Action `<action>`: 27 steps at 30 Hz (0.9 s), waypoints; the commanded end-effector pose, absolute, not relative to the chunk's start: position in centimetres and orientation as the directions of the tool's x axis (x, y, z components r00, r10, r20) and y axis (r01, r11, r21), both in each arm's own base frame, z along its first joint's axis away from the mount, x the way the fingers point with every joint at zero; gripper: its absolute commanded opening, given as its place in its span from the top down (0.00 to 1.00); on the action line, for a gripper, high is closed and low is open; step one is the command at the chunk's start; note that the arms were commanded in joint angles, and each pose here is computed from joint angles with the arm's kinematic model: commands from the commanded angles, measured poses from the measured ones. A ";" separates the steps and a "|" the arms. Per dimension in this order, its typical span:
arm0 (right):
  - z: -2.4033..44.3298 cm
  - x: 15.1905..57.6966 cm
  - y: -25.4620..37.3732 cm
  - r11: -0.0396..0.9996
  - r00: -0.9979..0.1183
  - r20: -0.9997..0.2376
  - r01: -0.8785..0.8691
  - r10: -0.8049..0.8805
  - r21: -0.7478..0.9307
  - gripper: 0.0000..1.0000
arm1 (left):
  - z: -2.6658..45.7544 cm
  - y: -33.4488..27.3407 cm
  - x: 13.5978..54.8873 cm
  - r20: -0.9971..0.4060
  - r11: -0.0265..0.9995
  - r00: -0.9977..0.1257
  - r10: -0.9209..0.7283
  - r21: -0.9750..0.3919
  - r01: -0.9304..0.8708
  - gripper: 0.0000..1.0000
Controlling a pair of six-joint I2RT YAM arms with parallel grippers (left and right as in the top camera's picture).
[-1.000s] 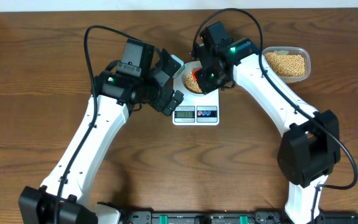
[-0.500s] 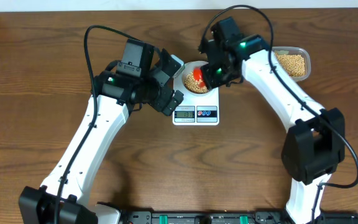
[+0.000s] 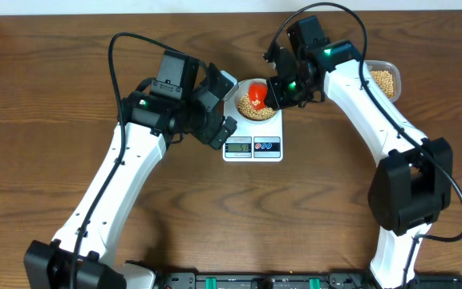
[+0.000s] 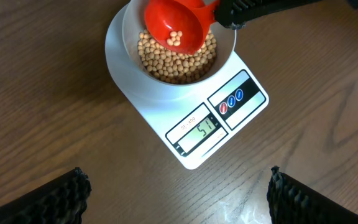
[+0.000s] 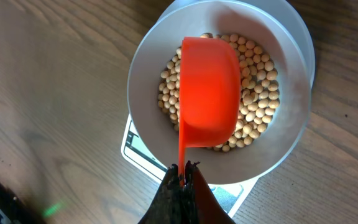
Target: Scoop item into bowl and weigh 50g on scale
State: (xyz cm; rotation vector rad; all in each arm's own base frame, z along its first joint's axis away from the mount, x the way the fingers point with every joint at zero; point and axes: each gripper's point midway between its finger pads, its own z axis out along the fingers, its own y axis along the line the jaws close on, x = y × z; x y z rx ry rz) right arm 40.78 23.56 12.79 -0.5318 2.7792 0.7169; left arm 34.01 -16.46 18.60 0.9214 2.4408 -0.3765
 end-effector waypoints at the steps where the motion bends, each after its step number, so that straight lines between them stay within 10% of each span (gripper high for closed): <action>1: 12.3 40.6 23.7 0.804 -0.921 -0.276 -0.378 -0.275 0.459 0.99 | 18.0 -16.6 33.9 -0.531 0.731 -0.658 0.534 -0.101 0.675 0.07; 27: 12.2 40.7 23.5 0.809 -0.919 -0.279 -0.381 -0.278 0.448 0.99 | 18.0 -16.6 33.9 -0.531 0.731 -0.658 0.534 -0.101 0.675 0.07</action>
